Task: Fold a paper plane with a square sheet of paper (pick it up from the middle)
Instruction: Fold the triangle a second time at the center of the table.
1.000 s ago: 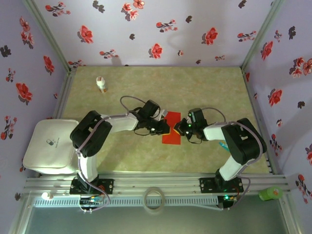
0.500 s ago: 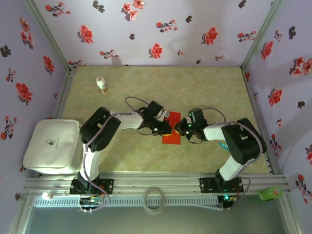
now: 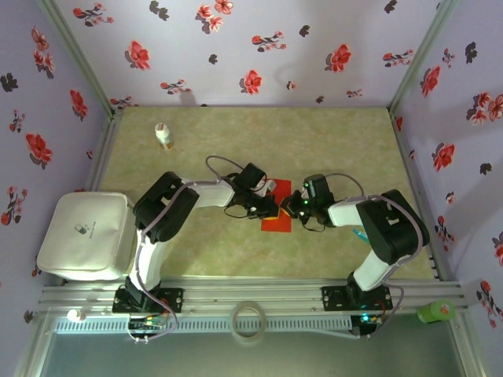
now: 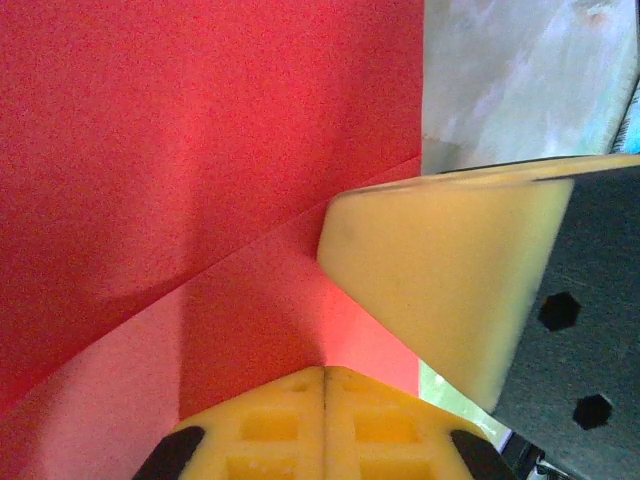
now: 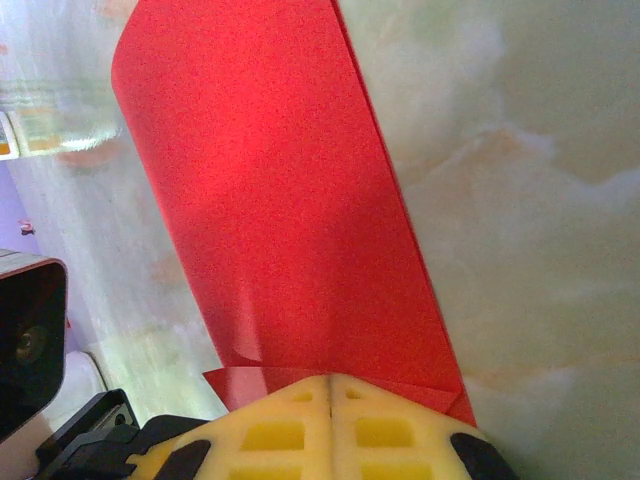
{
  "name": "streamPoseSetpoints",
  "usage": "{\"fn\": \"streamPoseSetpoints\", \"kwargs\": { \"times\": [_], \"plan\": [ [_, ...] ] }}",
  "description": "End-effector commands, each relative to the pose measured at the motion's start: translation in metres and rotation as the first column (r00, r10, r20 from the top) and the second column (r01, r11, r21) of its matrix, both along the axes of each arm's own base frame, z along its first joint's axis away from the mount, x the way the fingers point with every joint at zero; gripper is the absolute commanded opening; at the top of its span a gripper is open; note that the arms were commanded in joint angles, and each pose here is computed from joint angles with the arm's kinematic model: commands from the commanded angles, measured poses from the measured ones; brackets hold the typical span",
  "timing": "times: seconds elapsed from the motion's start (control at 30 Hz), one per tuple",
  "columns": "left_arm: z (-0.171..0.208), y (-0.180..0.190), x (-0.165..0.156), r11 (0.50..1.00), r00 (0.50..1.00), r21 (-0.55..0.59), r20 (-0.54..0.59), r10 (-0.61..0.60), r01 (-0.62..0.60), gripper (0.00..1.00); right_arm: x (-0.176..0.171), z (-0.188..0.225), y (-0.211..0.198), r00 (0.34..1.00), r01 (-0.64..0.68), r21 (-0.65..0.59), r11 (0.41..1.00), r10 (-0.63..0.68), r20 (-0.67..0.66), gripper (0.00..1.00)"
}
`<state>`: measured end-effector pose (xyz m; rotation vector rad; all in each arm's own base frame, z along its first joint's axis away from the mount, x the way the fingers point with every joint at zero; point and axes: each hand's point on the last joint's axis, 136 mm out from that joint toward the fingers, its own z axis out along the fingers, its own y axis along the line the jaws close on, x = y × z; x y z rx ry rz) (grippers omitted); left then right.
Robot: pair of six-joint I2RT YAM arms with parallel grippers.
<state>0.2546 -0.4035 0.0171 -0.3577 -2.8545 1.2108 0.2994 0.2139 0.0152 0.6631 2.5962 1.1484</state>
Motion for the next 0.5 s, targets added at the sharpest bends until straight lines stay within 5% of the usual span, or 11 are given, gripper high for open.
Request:
{"fn": "streamPoseSetpoints", "kwargs": {
  "times": [0.0, 0.47],
  "plan": [
    [-0.028, 0.031, -0.027, 0.991, 0.998, 0.134, -0.059, -0.021, 0.029, 0.0, -0.03, -0.047, -0.028, 0.988, 0.03, -0.136, 0.99, -0.05, -0.145, 0.0],
    [-0.03, 0.074, -0.064, 0.983, 0.996, 0.175, -0.084, -0.041, 0.055, 0.02, -0.031, -0.049, -0.029, 0.987, 0.02, -0.15, 0.988, -0.043, -0.153, 0.0]
  ]
}}
